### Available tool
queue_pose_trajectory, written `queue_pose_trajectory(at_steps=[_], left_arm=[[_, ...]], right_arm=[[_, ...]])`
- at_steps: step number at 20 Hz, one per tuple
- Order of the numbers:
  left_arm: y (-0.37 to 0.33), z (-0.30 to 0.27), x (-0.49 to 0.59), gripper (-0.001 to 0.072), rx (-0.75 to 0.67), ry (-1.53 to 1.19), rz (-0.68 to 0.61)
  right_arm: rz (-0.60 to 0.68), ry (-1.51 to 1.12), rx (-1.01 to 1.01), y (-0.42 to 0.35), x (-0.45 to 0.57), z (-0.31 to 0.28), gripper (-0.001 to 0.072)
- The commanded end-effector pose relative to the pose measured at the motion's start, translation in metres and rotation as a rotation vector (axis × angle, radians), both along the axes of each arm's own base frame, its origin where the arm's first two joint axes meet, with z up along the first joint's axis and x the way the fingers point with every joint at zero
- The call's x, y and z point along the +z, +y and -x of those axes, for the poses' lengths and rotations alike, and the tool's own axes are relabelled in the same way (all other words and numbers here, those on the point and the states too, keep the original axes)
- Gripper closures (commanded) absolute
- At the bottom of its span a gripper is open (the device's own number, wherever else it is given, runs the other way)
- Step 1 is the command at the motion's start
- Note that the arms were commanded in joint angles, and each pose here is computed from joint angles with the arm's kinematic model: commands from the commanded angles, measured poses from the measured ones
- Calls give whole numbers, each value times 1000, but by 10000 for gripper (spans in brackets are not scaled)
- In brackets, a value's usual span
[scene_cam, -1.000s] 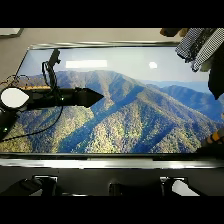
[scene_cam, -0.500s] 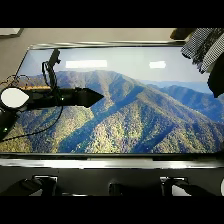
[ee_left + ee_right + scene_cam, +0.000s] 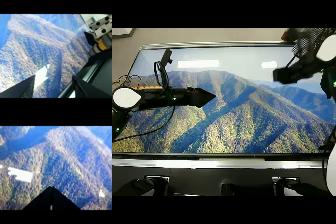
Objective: Fold the clothes and pants, and hang the long-sleeved shirts on hangers.
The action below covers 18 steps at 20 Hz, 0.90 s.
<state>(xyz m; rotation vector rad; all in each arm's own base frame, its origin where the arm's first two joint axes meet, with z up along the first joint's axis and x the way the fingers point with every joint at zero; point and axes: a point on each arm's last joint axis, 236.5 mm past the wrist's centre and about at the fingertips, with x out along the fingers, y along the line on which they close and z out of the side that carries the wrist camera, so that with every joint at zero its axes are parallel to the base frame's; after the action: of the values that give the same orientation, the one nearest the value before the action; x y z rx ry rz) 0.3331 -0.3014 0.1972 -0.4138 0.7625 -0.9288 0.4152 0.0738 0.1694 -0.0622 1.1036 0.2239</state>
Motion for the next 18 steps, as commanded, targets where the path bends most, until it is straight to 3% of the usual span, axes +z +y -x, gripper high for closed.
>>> queue_pose_trajectory(at_steps=[1,4,8,10,13,14,16,18], left_arm=[[4,-17,9,175,66,-41,27],[9,-14,0,174,19,-103,-49],[74,-14,-66,175,-62,-133,-448],[128,-20,-92,175,-39,-91,-635],[205,-35,-106,177,82,-23,-771],[227,-41,-107,239,147,-2,-768],[267,-46,-110,687,257,53,-762],[298,-50,-112,690,366,97,-742]], right_arm=[[-44,164,77,20,-38,29,694],[-60,187,71,23,-54,30,694],[-72,149,44,23,-79,28,695],[-81,153,12,21,-99,33,695],[-56,187,10,21,-136,47,695],[-43,199,22,24,-147,52,695],[-28,191,55,35,-161,55,695],[-19,162,84,47,-165,53,695]])
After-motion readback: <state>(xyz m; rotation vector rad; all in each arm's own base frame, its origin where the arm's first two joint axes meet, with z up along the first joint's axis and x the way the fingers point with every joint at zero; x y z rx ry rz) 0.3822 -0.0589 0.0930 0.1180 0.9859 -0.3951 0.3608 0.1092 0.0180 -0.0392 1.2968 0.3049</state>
